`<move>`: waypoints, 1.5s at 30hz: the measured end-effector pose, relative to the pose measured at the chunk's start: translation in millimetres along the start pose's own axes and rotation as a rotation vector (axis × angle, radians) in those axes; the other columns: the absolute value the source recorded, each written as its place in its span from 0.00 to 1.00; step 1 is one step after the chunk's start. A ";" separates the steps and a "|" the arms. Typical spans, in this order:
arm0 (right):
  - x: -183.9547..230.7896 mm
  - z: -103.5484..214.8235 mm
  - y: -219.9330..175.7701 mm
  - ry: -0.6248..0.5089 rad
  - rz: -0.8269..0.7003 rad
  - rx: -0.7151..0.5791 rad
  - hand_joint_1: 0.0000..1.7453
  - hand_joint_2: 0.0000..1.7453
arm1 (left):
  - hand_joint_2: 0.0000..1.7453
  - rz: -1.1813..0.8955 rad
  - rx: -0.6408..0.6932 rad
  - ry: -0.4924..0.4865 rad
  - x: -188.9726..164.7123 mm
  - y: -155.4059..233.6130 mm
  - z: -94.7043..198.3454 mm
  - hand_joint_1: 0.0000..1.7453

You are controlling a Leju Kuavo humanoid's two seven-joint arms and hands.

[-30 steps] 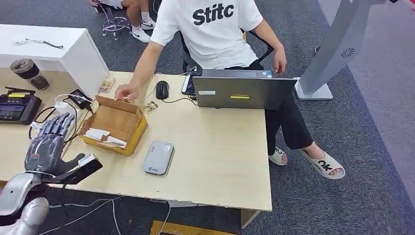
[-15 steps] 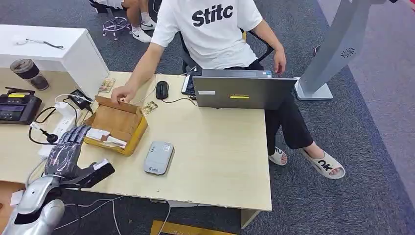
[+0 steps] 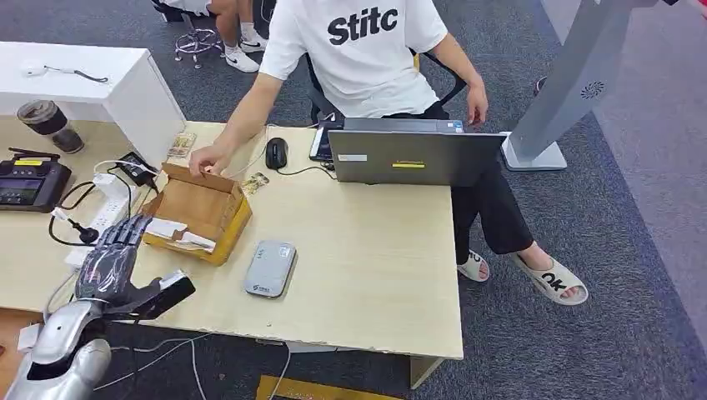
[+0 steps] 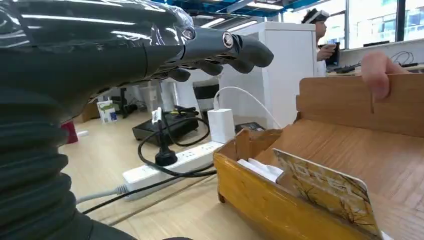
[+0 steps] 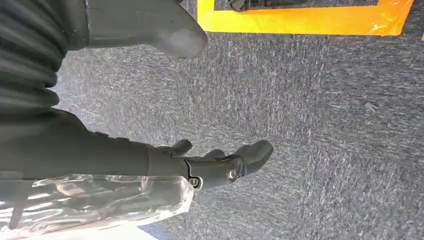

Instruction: Pass the card to the sensor for recognition and then transmit it.

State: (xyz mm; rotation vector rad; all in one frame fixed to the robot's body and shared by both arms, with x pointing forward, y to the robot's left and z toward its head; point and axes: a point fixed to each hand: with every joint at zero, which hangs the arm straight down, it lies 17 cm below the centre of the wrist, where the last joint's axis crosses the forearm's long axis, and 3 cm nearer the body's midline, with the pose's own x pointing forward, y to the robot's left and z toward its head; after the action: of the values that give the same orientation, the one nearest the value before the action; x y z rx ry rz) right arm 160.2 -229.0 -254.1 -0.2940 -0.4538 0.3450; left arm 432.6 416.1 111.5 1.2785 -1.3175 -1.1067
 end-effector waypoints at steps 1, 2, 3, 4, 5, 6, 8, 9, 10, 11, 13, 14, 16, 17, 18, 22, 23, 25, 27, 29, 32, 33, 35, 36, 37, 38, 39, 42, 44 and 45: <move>0.1 0.1 0.5 0.000 0.001 0.003 0.00 1.00 | 1.00 -0.002 -0.001 0.000 -0.3 -0.4 0.0 0.00; 0.1 0.1 1.0 0.000 0.000 0.005 0.00 1.00 | 1.00 -0.005 -0.001 0.001 -0.7 -1.0 0.1 0.01; -0.1 0.2 1.7 0.001 0.000 0.009 0.00 1.00 | 1.00 -0.006 0.000 0.001 -1.0 -1.1 0.0 0.02; -0.3 0.3 2.0 0.002 0.000 0.011 0.00 1.00 | 1.00 -0.008 0.002 0.001 -1.0 -1.0 -0.3 0.02; -0.3 0.3 2.1 0.001 0.004 0.011 0.00 1.00 | 1.00 -0.010 0.005 0.002 -1.1 -1.1 -0.9 0.02; 0.0 0.3 2.2 0.000 0.007 0.012 0.00 1.00 | 1.00 -0.009 0.005 0.003 -0.9 -1.3 -1.4 0.02; 0.3 0.3 2.2 -0.003 0.014 0.012 0.00 1.00 | 1.00 -0.006 0.005 0.005 -0.4 -2.6 -2.6 0.02; 0.3 0.3 2.2 -0.003 0.014 0.012 0.00 1.00 | 1.00 -0.006 0.004 0.005 -0.5 -3.5 -3.0 0.02; 0.3 0.3 2.2 -0.003 0.014 0.012 0.00 1.00 | 1.00 -0.005 0.003 0.004 0.1 -4.2 -3.8 0.02; 0.3 0.3 2.2 -0.003 0.014 0.012 0.00 1.00 | 1.00 -0.003 0.003 0.003 0.8 -4.8 -5.0 0.02; 0.8 0.2 2.1 -0.004 0.015 0.012 0.00 1.00 | 1.00 -0.001 0.006 0.000 3.4 -4.9 -7.4 0.02; 0.8 0.2 2.1 -0.004 0.015 0.012 0.00 1.00 | 1.00 0.001 0.007 -0.004 5.7 -5.3 -8.7 0.02; 0.6 0.1 2.0 -0.001 0.017 0.012 0.00 1.00 | 1.00 0.006 0.013 -0.003 7.7 -4.5 -12.8 0.01; 0.7 0.1 2.1 -0.001 0.017 0.013 0.00 1.00 | 1.00 0.005 0.016 -0.003 8.0 -3.7 -15.4 0.01; 1.0 0.0 2.2 0.000 0.018 0.014 0.00 1.00 | 1.00 0.004 0.019 -0.004 9.1 -3.0 -18.5 0.01; 5.1 -0.9 1.2 -0.009 0.031 0.014 0.00 1.00 | 1.00 0.007 0.025 -0.013 15.2 -1.8 -29.6 0.01; 5.8 -1.1 0.9 -0.010 0.030 0.013 0.00 1.00 | 1.00 0.009 0.025 -0.013 16.2 -2.0 -32.1 0.00; 6.5 -1.3 0.7 -0.010 0.031 0.013 0.00 1.00 | 1.00 0.007 0.025 -0.014 17.2 -2.1 -35.8 0.00; 6.6 -1.3 0.7 -0.011 0.032 0.013 0.00 1.00 | 1.00 0.007 0.024 -0.017 17.9 -2.8 -37.1 0.00; 6.8 -1.4 0.7 -0.011 0.032 0.013 0.00 1.00 | 1.00 0.009 0.024 -0.019 19.4 -3.2 -39.0 0.00; 7.7 -1.6 0.4 -0.012 0.032 0.013 0.00 1.00 | 1.00 0.008 0.022 -0.021 20.5 -3.9 -40.4 0.00; 7.5 -1.5 0.5 -0.012 0.032 0.013 0.00 1.00 | 1.00 0.008 0.021 -0.022 20.7 -4.3 -40.6 0.00; 7.5 -1.6 0.4 -0.011 0.032 0.013 0.00 1.00 | 1.00 0.008 0.020 -0.022 20.8 -4.9 -41.2 0.00; 7.7 -1.6 0.3 -0.012 0.032 0.013 0.00 1.00 | 1.00 0.008 0.020 -0.021 20.7 -4.9 -41.6 0.01; 7.8 -1.6 0.3 -0.012 0.032 0.013 0.00 1.00 | 1.00 0.008 0.019 -0.022 21.0 -5.2 -42.0 0.03; 7.8 -1.6 0.3 -0.012 0.032 0.013 0.00 1.00 | 1.00 0.009 0.019 -0.022 21.4 -5.2 -42.6 0.11; 7.9 -1.7 0.2 -0.012 0.032 0.013 0.00 1.00 | 1.00 0.007 0.016 -0.025 22.2 -6.1 -42.9 0.66; 7.3 -1.8 0.1 -0.007 0.033 0.012 0.00 1.00 | 1.00 0.002 0.008 -0.031 24.2 -9.1 -43.8 0.73; 7.5 -1.9 0.0 -0.006 0.033 0.013 0.00 1.00 | 1.00 0.010 -0.009 -0.037 25.5 -12.5 -43.9 0.64; 7.5 -1.8 0.3 -0.006 0.033 0.014 0.00 1.00 | 1.00 0.019 -0.021 -0.041 26.2 -15.0 -43.7 0.63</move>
State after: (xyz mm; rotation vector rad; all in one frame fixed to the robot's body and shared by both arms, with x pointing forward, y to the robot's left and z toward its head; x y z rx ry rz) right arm 167.3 -226.2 -253.0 -0.2870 -0.4528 0.3809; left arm 478.0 389.8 103.5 1.2317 -1.3415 -1.1362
